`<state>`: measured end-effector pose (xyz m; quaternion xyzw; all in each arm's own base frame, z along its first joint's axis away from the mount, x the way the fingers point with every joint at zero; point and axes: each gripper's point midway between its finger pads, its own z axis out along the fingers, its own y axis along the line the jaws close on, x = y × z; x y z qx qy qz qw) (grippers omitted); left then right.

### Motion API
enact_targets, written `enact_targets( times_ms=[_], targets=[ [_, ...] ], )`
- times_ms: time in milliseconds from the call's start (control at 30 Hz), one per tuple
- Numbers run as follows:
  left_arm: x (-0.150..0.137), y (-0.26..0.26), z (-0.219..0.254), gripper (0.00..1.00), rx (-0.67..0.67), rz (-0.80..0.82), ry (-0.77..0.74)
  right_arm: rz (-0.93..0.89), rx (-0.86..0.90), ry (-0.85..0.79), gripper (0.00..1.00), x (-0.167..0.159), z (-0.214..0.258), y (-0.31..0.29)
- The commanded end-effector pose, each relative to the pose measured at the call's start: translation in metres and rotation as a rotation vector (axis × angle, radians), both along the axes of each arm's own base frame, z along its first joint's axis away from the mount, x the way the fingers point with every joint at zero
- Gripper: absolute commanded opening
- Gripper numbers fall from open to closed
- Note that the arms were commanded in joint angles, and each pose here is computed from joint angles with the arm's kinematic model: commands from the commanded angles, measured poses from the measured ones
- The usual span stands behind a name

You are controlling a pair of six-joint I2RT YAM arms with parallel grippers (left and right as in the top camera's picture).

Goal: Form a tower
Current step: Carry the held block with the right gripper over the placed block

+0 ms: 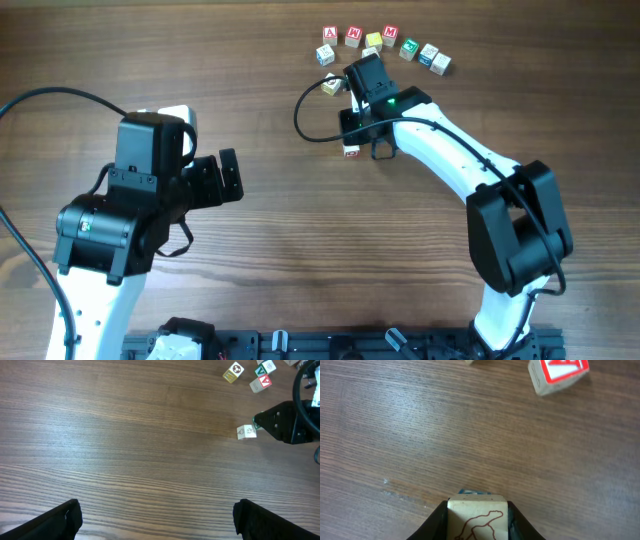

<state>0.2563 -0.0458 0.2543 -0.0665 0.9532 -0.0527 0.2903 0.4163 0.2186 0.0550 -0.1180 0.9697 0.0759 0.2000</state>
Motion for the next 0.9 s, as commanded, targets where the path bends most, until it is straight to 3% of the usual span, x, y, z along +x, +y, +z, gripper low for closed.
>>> enact_targets(
  times_ms=[0, 100, 300, 867],
  targets=[
    [0.000, 0.002, -0.002, 1.00, 0.007, 0.015, 0.005, 0.042, -0.048, -0.014, 0.04, 0.000, -0.008, 0.007],
    [0.000, 0.002, -0.002, 1.00, 0.007, 0.015, 0.005, 0.063, -0.051, -0.010, 0.04, -0.007, -0.010, 0.017],
    [0.000, 0.002, -0.002, 1.00, 0.007, 0.015, 0.005, -0.100, -0.108, -0.021, 0.04, -0.006, -0.013, 0.001],
    [0.000, 0.002, -0.002, 1.00, 0.007, 0.015, 0.005, -0.119, -0.102, 0.012, 0.04, -0.019, -0.028, 0.003]
  ],
)
